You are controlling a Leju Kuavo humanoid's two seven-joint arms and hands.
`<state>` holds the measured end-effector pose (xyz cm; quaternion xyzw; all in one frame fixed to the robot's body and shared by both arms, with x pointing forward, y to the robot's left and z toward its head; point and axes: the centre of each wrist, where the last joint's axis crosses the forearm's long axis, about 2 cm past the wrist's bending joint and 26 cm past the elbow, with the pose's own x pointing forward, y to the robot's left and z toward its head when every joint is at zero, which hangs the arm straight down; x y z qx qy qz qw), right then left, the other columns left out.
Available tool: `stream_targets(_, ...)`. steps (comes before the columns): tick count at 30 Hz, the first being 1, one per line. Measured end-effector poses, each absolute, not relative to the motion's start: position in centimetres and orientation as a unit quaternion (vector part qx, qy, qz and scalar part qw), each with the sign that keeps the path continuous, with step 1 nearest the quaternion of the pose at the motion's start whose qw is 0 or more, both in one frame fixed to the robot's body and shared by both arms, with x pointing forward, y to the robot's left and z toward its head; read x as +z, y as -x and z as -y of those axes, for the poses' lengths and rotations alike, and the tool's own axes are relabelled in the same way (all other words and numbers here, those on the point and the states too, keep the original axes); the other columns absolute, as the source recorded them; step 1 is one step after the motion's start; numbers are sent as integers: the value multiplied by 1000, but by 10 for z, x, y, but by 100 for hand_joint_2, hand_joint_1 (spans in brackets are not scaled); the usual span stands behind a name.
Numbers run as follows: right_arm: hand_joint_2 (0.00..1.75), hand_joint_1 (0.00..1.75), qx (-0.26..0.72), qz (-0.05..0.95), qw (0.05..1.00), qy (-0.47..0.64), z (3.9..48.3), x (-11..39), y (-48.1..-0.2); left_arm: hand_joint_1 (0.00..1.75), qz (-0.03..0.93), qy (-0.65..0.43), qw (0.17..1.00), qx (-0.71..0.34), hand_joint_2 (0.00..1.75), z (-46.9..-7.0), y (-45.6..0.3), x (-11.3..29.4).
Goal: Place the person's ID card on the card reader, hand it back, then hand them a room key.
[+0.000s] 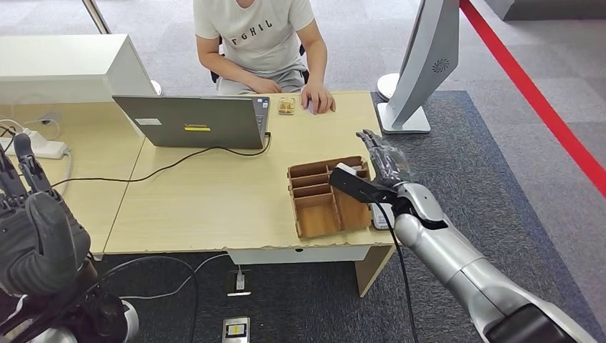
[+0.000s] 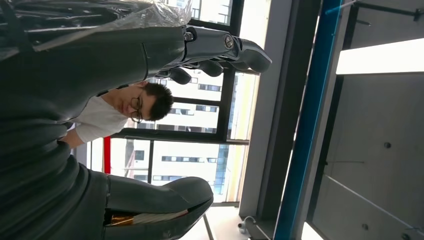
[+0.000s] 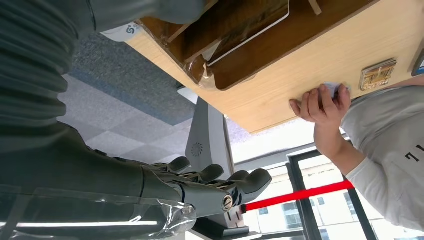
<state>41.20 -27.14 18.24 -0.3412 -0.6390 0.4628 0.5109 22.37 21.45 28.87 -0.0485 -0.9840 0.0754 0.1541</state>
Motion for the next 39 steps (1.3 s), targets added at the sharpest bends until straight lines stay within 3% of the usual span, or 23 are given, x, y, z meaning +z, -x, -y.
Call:
stream_targets(18, 175, 22, 491, 630, 511, 320, 252, 163, -408, 0, 984, 40, 161, 67, 175, -215, -223, 289)
stream_targets(20, 175, 34, 493, 629, 510, 318, 250, 161, -408, 0, 984, 39, 161, 66, 175, -215, -223, 289)
stream_targets(24, 175, 171, 495, 628, 508, 319, 249, 158, -409, 0, 984, 37, 163, 64, 175, -215, -223, 289)
stream_targets(39, 175, 175, 492, 617, 512, 339, 255, 158, -416, 0, 984, 40, 161, 67, 175, -215, -223, 289)
